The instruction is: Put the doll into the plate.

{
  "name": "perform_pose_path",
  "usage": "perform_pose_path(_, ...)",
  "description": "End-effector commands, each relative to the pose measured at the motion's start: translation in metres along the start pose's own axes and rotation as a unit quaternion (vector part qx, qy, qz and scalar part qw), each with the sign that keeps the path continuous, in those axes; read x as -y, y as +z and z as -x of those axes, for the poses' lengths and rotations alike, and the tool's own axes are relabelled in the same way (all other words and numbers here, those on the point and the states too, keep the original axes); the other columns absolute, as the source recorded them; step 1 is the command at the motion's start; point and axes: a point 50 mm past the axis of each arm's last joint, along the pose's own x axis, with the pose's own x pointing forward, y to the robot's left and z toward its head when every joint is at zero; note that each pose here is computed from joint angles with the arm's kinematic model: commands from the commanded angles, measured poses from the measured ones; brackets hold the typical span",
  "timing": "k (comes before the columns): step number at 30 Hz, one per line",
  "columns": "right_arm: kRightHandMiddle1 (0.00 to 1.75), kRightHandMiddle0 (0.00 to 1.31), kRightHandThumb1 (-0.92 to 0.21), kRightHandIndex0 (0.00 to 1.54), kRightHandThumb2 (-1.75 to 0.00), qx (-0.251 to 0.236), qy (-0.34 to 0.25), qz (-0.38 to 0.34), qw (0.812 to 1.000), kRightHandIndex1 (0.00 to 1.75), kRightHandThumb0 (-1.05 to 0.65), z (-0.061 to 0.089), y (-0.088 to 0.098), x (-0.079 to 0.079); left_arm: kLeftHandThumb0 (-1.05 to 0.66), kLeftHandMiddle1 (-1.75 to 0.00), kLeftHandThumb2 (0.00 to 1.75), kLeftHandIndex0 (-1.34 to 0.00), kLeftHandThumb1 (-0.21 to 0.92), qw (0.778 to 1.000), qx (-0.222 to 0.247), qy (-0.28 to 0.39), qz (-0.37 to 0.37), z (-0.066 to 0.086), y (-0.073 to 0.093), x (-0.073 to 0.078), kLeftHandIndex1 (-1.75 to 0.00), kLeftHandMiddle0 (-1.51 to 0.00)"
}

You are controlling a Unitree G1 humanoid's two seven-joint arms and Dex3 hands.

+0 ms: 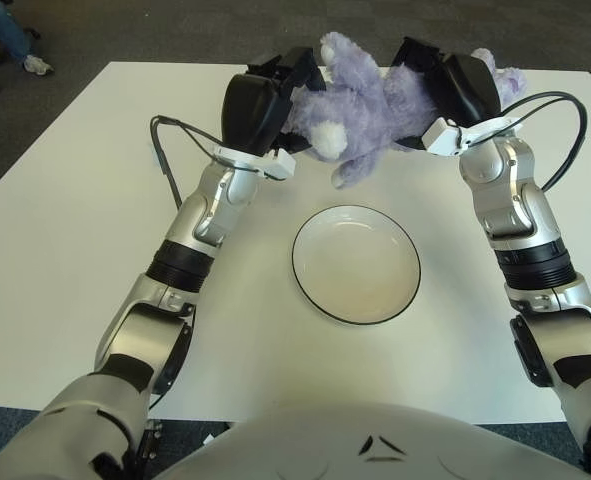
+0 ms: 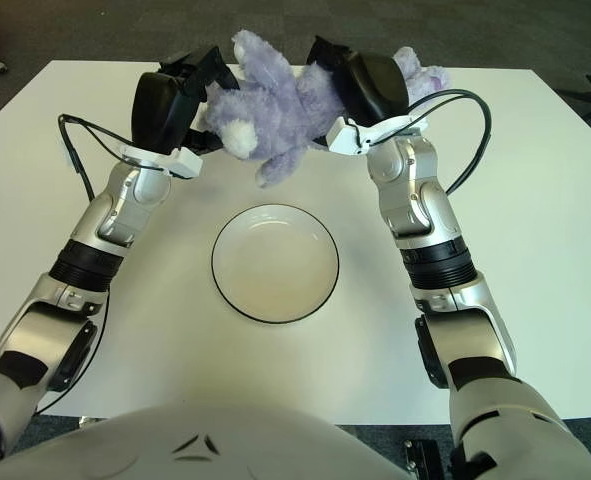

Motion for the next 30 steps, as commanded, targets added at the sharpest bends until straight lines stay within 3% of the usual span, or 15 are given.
perform_pose_path(1,1.7,0.79,0.06,0.79,-1.71,0.009,0.002,-0.006,1.0,1.71,-0.01,0.003,0.004,0.006,-0.01,-1.68,1.55,-0.72,0.06,1.0,-0.003,-0.001,0.002,0.002,-0.001,-0.006,-1.66,-0.72)
perform_pose_path(6,1.72,0.79,0.07,0.79,-1.73,0.01,0.006,-0.012,1.0,1.73,-0.01,0.006,0.007,0.006,-0.01,-1.69,1.54,-0.71,0.07,1.0,0.0,-0.014,0.018,0.004,0.002,-0.011,-1.66,-0.71)
perform_pose_path(8,1.51,0.89,0.14,0.89,-1.74,0.013,0.009,-0.019,1.0,1.74,-0.01,0.007,0.009,0.006,-0.01,-1.68,1.53,-0.7,0.08,1.0,-0.001,-0.019,0.021,0.005,0.003,-0.013,-1.66,-0.7)
perform_pose_path(11,1.45,0.91,0.16,0.93,-1.74,0.017,0.009,-0.038,0.999,1.74,-0.01,0.01,0.012,0.007,-0.01,-1.68,1.53,-0.7,0.08,0.999,-0.001,-0.025,0.024,0.005,0.003,-0.015,-1.66,-0.7)
perform_pose_path(18,1.47,0.88,0.15,0.94,-1.75,0.019,0.017,-0.091,0.995,1.75,0.0,0.025,0.01,0.01,-0.01,-1.65,1.49,-0.7,0.1,0.998,0.008,-0.047,0.039,0.01,0.006,-0.019,-1.64,-0.7)
perform_pose_path(21,1.46,0.87,0.14,0.95,-1.74,0.015,0.021,-0.1,0.995,1.75,-0.01,0.031,0.006,0.01,-0.01,-1.71,1.44,-0.72,0.12,0.998,0.011,-0.054,0.041,0.014,0.006,-0.02,-1.47,-0.74)
perform_pose_path(30,1.41,0.86,0.09,0.91,-1.66,0.001,0.033,-0.125,0.992,1.75,-0.01,0.042,0.0,0.003,-0.01,-1.69,1.37,-0.71,0.16,0.998,0.013,-0.055,0.039,0.024,0.007,-0.023,-1.4,-0.74)
